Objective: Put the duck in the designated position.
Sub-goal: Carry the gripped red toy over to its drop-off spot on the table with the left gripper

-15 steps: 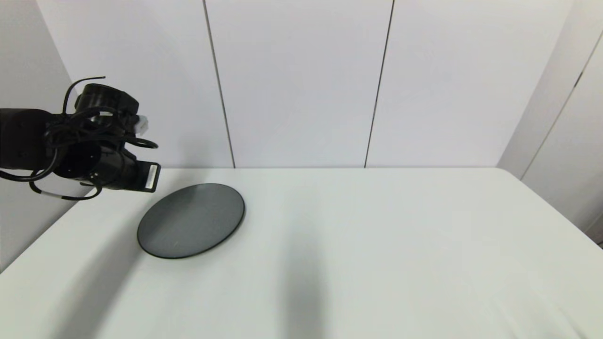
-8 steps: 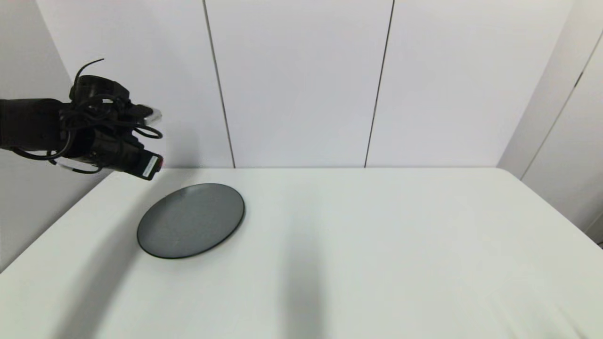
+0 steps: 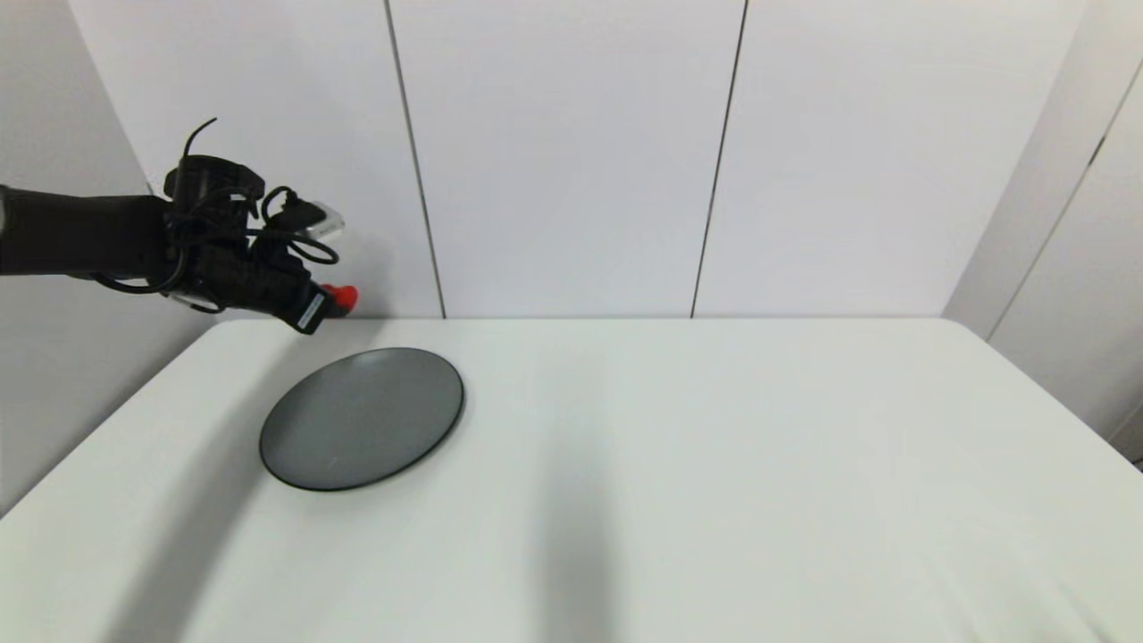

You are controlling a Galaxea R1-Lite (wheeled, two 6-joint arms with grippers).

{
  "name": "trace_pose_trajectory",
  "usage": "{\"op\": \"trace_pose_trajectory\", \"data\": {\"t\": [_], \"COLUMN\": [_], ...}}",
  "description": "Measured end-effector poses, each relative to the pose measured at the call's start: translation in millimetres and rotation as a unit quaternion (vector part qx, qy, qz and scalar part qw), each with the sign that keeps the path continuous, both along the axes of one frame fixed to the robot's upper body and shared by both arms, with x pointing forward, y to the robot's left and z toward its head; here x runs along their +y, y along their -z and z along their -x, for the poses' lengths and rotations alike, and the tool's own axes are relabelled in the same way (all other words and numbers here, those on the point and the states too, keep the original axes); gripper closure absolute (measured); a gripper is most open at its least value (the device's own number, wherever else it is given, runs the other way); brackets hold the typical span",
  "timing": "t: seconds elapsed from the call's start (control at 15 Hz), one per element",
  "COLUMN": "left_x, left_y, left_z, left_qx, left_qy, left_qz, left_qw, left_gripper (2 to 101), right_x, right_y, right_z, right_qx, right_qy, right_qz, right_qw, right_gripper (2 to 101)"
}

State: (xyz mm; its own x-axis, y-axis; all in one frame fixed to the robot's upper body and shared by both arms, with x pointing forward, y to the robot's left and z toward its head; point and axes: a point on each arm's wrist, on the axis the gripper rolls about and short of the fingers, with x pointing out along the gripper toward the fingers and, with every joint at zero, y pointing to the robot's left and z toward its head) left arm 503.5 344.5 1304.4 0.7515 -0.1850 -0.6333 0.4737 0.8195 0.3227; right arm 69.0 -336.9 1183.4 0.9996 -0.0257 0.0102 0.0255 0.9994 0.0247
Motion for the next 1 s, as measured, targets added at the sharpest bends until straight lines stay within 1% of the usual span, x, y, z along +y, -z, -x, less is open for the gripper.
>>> {"op": "trace_pose_trajectory", "data": {"t": [0.2, 0.47, 0.67, 0.8, 1.0], "left_x": [-1, 1, 10, 14, 17], "left_y": [10, 17, 22, 28, 39], "left_z": [-11, -26, -36, -40, -48], "left_qx": [0.001, -0.011, -0.017, -0.012, -0.012], "left_qy": [0.055, 0.111, 0.141, 0.163, 0.177], "left_qz": [0.033, 0.05, 0.032, 0.031, 0.022], "left_qw": [0.998, 0.993, 0.989, 0.986, 0.984], "left_gripper": [73.7, 73.8, 73.9, 73.9, 74.3], "right_x": [0, 0, 0, 0, 0], "right_y": [0, 0, 0, 0, 0], "right_z": [0, 0, 0, 0, 0], "right_qx": [0.0, 0.0, 0.0, 0.0, 0.0], "right_qy": [0.0, 0.0, 0.0, 0.0, 0.0], "right_qz": [0.0, 0.0, 0.0, 0.0, 0.0], "right_qw": [1.0, 1.0, 1.0, 1.0, 1.0], "right_gripper": [4.3, 4.3, 4.3, 4.3, 4.3]}}
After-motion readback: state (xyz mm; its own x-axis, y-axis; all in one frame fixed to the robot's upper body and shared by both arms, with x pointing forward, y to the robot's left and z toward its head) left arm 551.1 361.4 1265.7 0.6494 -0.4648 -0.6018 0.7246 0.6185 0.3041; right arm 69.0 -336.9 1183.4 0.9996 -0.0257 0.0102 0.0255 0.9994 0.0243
